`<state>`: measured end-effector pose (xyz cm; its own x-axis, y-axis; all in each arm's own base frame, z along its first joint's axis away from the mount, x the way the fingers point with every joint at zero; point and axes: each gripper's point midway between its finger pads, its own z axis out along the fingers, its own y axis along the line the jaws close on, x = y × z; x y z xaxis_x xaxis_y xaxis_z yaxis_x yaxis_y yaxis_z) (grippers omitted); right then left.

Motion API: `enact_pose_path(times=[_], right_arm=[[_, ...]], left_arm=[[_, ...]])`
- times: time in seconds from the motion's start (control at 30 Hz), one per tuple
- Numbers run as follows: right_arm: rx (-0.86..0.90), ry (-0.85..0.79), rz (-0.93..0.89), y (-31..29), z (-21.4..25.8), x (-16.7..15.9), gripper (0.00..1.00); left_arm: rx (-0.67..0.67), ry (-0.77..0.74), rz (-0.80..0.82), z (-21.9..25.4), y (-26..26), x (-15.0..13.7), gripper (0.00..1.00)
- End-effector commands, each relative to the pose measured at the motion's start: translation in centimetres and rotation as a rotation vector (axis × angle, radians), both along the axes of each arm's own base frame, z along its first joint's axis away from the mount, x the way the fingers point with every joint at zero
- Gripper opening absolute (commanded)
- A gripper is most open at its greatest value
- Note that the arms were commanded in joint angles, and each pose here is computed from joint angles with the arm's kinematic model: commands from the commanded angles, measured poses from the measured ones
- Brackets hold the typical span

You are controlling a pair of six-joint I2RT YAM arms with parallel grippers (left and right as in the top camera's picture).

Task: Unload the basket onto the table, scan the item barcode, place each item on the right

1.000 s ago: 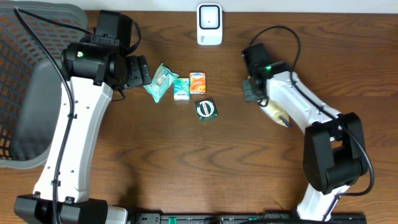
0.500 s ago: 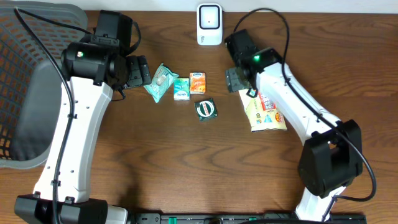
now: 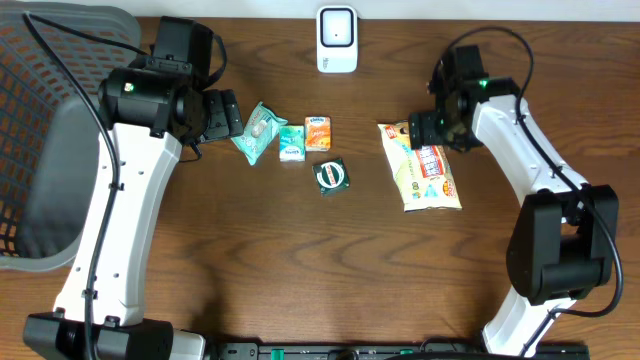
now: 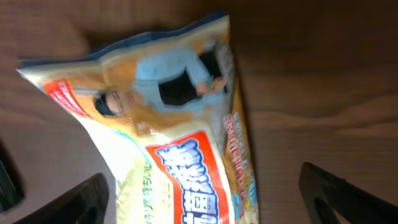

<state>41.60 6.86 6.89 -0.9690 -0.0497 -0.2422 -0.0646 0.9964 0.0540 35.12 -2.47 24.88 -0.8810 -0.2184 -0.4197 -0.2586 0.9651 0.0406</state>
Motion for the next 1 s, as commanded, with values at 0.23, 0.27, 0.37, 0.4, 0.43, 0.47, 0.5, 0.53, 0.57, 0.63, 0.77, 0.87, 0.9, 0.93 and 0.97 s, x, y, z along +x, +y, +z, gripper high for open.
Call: enact_pose_path(times=[0.23,0.27,0.37,0.4,0.43,0.47,0.5,0.53,0.57,0.63,0.77,0.87,0.9,0.93,0.97], right_arm=[[0.118,0.06,0.073,2.3,-5.1,-3.0,0.75],[0.118,0.059,0.075,2.3,-5.6,-3.2,0.75],[0.12,0.061,0.064,2.2,-6.5,-3.6,0.67],[0.121,0.064,0.064,2.3,-6.7,-3.8,0.6],[0.122,0.068,0.064,2.3,-6.8,-4.0,0.52],[0.123,0.071,0.064,2.3,-6.8,-4.0,0.44],[0.124,0.072,0.065,2.3,-6.8,-4.1,0.36],[0.128,0.071,0.067,2.4,-6.8,-4.0,0.29],[0.135,0.07,0.071,2.6,-6.8,-4.0,0.21],[0.157,0.066,0.081,3.2,-6.7,-4.0,0.03],[0.188,0.057,0.043,3.8,-6.3,-3.6,0.01],[0.236,0.038,0.014,4.6,-5.2,-2.6,0.01],[0.261,0.024,0.02,5.1,-4.5,-2.1,0.01],[0.288,0.007,0.029,5.6,-3.7,-1.6,0.01],[0.312,-0.015,0.039,6.0,-2.9,-0.9,0.01]], left_arm=[[0.008,0.002,0.014,0.0,0.3,-0.1,0.98],[0.008,0.002,0.014,0.0,0.3,-0.1,0.98],[0.008,0.002,0.014,0.0,0.3,-0.1,0.98],[0.008,0.002,0.014,0.0,0.3,-0.1,0.98],[0.008,0.002,0.014,0.0,0.3,-0.1,0.98],[0.008,0.002,0.014,0.0,0.3,-0.1,0.98],[0.008,0.002,0.014,0.0,0.3,-0.1,0.98],[0.008,0.002,0.014,0.0,0.3,-0.1,0.98],[0.008,0.002,0.014,0.0,0.3,-0.1,0.98],[0.008,0.002,0.014,0.0,0.3,-0.1,0.98],[0.008,0.002,0.014,0.0,0.3,-0.1,0.98],[0.008,0.002,0.014,0.0,0.3,-0.1,0.98],[0.008,0.002,0.014,0.0,0.3,-0.1,0.98],[0.008,0.002,0.014,0.0,0.3,-0.1,0.98],[0.008,0.002,0.014,0.0,0.3,-0.1,0.98]])
